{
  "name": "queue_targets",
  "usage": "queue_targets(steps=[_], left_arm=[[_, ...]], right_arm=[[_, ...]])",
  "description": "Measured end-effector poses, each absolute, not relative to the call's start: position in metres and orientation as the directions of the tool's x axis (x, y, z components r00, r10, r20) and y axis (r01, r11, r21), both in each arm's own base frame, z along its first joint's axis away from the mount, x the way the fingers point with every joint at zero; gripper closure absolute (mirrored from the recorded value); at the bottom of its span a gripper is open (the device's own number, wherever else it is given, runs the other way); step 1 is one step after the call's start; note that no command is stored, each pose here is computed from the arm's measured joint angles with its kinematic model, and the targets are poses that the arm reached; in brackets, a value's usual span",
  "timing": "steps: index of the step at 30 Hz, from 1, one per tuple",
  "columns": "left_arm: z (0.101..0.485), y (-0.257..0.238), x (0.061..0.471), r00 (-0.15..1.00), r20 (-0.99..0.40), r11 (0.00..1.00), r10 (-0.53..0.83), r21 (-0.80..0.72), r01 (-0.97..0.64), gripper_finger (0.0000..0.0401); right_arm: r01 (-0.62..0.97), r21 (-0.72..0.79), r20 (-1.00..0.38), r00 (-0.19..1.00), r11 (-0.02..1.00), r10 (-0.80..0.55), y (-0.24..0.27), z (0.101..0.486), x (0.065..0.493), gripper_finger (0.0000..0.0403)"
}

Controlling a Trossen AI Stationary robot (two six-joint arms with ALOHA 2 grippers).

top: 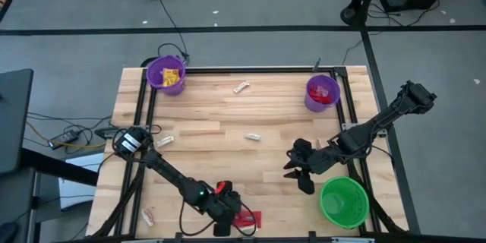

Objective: Sort candy by brand, put in halloween buckets
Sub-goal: Put the red candy into the right purple bucket

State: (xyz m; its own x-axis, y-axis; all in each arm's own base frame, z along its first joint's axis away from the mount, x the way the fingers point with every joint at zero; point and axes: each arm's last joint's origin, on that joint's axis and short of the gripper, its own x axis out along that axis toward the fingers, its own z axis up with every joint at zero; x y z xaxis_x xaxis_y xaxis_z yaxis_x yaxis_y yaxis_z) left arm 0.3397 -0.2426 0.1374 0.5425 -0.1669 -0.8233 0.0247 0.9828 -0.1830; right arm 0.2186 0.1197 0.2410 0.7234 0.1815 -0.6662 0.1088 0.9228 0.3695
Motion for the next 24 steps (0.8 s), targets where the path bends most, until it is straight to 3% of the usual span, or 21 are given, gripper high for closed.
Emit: queue_targets(steps=[11, 20, 24], left_arm=[[0.143, -0.251, 0.344, 0.622, -0.756, 0.977, -0.202, -0.195, 0.080, 0.0207], [0.133, -0.250, 0.344, 0.621, -0.771, 0.990, -0.140, -0.103, 0.096, 0.0206], [0.121, -0.257, 0.345, 0.602, -0.774, 0.980, -0.197, -0.130, 0.153, 0.0206]], right_arm=[[0.149, 0.297, -0.646, 0.759, 0.943, 0.084, 0.116, 0.242, 0.220, 0.0247], [0.152, 0.296, -0.644, 0.761, 0.943, 0.080, 0.116, 0.242, 0.220, 0.0247], [0.153, 0.297, -0.645, 0.760, 0.943, 0.080, 0.116, 0.242, 0.220, 0.0247]])
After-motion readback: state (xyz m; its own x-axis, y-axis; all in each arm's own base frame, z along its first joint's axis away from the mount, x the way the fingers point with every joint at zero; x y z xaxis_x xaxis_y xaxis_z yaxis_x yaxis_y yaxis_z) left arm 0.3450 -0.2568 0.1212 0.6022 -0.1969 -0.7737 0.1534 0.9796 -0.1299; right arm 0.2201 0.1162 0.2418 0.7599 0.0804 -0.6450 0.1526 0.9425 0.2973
